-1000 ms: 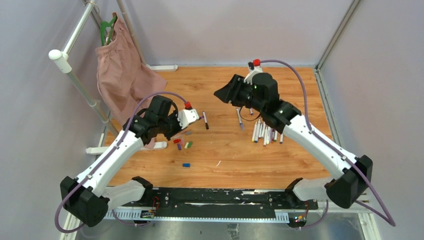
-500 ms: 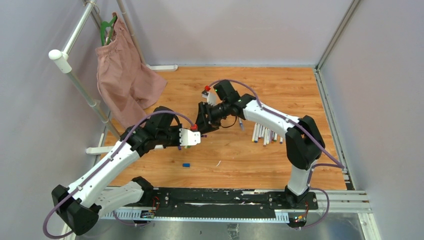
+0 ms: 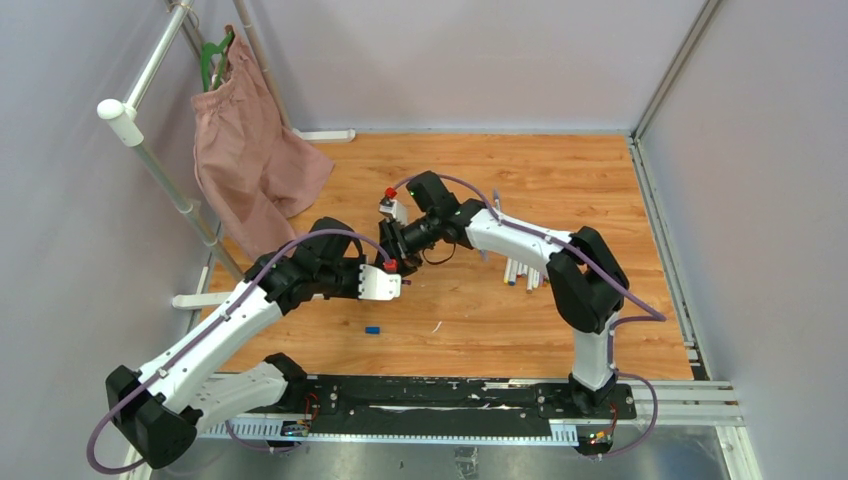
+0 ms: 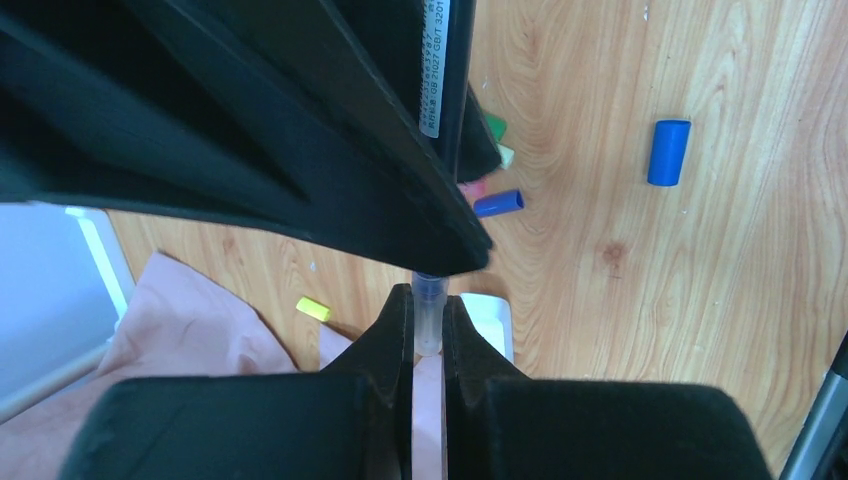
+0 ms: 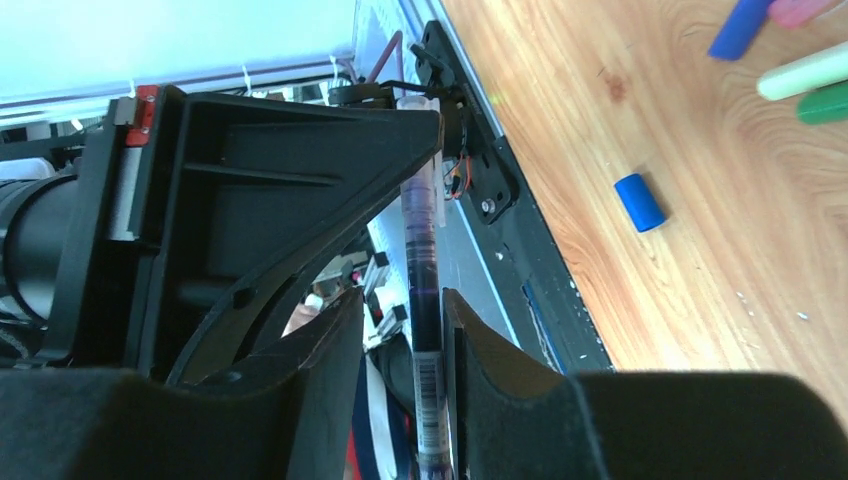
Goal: Open the pen caps
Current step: Open the pen cap from the pen.
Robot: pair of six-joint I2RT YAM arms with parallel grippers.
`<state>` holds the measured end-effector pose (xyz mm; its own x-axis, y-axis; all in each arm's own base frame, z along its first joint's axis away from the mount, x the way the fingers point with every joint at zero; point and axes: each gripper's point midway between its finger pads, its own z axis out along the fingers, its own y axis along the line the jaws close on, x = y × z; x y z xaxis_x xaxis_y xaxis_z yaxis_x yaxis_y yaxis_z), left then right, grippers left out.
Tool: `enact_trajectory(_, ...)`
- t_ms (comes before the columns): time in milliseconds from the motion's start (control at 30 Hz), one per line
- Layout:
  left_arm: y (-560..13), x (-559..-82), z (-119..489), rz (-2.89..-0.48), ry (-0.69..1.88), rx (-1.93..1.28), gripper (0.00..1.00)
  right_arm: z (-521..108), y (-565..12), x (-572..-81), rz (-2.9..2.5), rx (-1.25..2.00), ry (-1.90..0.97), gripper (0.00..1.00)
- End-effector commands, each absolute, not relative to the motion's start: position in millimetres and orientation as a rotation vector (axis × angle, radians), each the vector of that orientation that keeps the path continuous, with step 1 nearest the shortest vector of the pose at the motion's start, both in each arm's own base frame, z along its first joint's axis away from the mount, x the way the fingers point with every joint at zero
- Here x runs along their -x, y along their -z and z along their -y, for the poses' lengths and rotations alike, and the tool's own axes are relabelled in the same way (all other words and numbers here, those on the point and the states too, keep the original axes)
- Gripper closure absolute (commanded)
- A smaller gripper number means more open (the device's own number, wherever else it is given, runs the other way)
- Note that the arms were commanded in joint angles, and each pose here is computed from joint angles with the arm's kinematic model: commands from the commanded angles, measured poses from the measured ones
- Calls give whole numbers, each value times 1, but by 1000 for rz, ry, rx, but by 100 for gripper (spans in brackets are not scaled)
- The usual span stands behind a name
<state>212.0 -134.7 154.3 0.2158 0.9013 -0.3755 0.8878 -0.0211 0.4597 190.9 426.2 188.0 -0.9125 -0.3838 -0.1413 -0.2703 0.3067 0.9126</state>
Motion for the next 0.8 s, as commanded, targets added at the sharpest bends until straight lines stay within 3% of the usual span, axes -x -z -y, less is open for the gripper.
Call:
enact_trajectory(0, -153, -212, 136, -1633, -34, -1911, 100, -438, -185, -173, 2345, -615, 1674, 63)
enact_trajectory(167, -152, -213, 134, -1623, -49, -1928, 100, -436, -184, -168, 2306, -611, 1691, 75)
enact_trajectory(300, -145, -217, 125, -1608, -128, -1984, 100, -419, -180, -156, 2315, -607, 1675, 100)
enact_trajectory(633, -124, -242, 93, -1632, -430, -2112, 100, -340, -148, -118, 2430, -490, 1519, 100)
enact_trajectory(767, -122, -250, 99, -1659, -424, -2059, 100, -314, -146, -115, 2483, -459, 1490, 100)
